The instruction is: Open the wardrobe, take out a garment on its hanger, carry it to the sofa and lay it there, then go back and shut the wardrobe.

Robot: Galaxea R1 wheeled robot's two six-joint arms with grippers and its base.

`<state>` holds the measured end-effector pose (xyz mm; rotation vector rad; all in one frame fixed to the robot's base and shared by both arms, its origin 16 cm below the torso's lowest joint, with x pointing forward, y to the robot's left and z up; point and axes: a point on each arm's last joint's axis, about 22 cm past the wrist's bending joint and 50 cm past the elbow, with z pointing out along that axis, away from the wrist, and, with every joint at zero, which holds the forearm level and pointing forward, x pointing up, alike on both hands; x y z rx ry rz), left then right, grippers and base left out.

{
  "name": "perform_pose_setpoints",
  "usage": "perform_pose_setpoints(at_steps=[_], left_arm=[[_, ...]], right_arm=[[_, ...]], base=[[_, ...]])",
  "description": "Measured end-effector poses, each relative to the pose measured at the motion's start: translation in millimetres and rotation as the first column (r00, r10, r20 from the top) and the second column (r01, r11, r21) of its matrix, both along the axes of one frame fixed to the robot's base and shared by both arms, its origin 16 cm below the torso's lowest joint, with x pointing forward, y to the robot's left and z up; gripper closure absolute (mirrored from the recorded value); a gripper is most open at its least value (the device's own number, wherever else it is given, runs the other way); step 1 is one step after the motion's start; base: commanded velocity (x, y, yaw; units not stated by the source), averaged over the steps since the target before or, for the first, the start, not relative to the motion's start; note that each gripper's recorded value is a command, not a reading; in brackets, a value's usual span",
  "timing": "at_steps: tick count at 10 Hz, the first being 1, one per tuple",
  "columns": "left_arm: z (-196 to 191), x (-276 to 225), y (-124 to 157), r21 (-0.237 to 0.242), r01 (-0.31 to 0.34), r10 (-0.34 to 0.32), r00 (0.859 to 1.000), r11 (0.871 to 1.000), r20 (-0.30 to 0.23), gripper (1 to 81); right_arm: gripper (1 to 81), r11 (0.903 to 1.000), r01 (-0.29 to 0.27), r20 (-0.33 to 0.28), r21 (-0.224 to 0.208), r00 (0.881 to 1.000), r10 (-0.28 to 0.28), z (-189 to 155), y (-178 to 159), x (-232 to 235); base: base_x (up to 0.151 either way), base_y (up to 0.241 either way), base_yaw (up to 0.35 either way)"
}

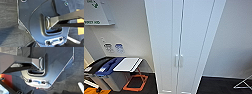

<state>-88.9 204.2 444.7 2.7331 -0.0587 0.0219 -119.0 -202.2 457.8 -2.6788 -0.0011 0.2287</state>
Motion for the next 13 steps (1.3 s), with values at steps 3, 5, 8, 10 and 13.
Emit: perform_pose_setpoints(at_steps=[3, 5, 8, 10, 13], left_arm=[[0.5, -4.0, -0.4, 0.0, 0.001, -0.001, 1.0, 1.0, -0.001, 1.0], [1.4, -11.5, -0.8, -0.001, 0.003, -0.003, 1.0, 1.0, -0.008, 1.0], [0.3, -0.1, -0.1, 0.0, 0.002, -0.002, 1.0, 1.0, 0.006, 1.0], [1.2, -9.7, -0.4, 0.0, 0.004, -0.004, 1.0, 1.0, -0.005, 1.0], [0.6, -4.9, -0.3, 0.0, 0.003, -0.003, 1.0, 1.0, 0.002, 1.0]], right_arm=[[1.0, 0.9999, 0.016, 0.021, 0.001, 1.0, -0.016, 0.5, 0.5, -0.6], [1.0, 0.9999, 0.016, 0.02, 0.001, 1.0, -0.016, 0.8, 0.5, -2.1], [1.0, 0.9998, 0.017, 0.026, -0.005, 1.0, -0.017, -1.1, -1.8, 2.5], [1.0, 0.9999, 0.017, 0.023, -0.005, 1.0, -0.016, -0.6, -1.1, -1.5], [1.0, 0.9998, 0.017, 0.029, -0.005, 0.999, -0.016, -1.7, -1.0, 2.6]], base=[[0.102, 0.0, 0.0], [0.118, 0.0, 0.0], [0.135, 0.0, 0.0], [0.135, 0.0, 0.0], [0.135, 0.0, 0.0]])
